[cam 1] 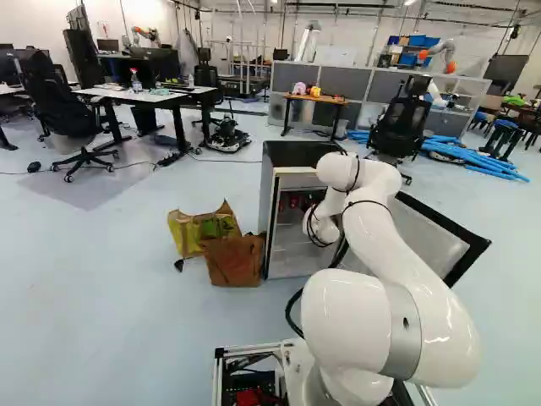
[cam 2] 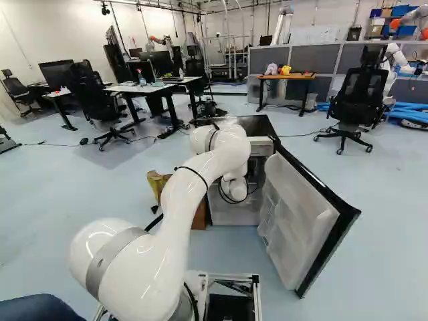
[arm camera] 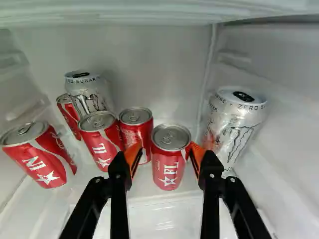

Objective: Grab a drink from the fridge

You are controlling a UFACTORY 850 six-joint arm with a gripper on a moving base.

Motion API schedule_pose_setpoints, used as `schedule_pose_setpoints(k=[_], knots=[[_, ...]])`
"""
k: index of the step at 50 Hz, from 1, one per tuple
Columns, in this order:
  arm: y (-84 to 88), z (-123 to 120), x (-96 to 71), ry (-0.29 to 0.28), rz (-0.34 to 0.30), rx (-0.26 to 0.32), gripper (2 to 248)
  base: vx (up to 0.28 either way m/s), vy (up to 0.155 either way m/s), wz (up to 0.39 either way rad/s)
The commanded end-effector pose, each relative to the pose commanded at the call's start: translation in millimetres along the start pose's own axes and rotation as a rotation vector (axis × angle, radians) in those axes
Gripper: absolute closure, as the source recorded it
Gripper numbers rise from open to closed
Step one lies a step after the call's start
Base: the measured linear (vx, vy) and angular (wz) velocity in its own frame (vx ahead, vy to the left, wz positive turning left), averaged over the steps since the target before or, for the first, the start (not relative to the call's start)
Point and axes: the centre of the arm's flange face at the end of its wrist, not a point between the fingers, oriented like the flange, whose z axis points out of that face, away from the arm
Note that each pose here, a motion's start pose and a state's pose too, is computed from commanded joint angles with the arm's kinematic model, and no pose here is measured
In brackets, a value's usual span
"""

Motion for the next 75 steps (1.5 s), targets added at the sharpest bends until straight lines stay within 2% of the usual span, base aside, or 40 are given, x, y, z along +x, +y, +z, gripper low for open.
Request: schedule_pose_setpoints(k=[1,2,6,7,13,37,75], knots=[[0.0,0.0,0.0,0.0,0.0,0.0,101,0.0,0.0,0.0],[0.0,0.0,0.0,0.0,0.0,0.0,115,0.0,0.0,0.0],[0.0,0.0,0.0,0.0,0.0,0.0,115,0.0,0.0,0.0],[0.0,0.0,0.0,0.0,0.0,0.0,150,0.0,0.0,0.0],[0.0,0.0,0.0,0.0,0.0,0.0,155,0.0,0.0,0.0],[0.4,-5.6,0.6,-0.01,0.003,-0.001,155,0.0,0.0,0.0],[-1.3,-33.2,3.4,-0.059,0.018,-0.004,155,0.0,0.0,0.0]])
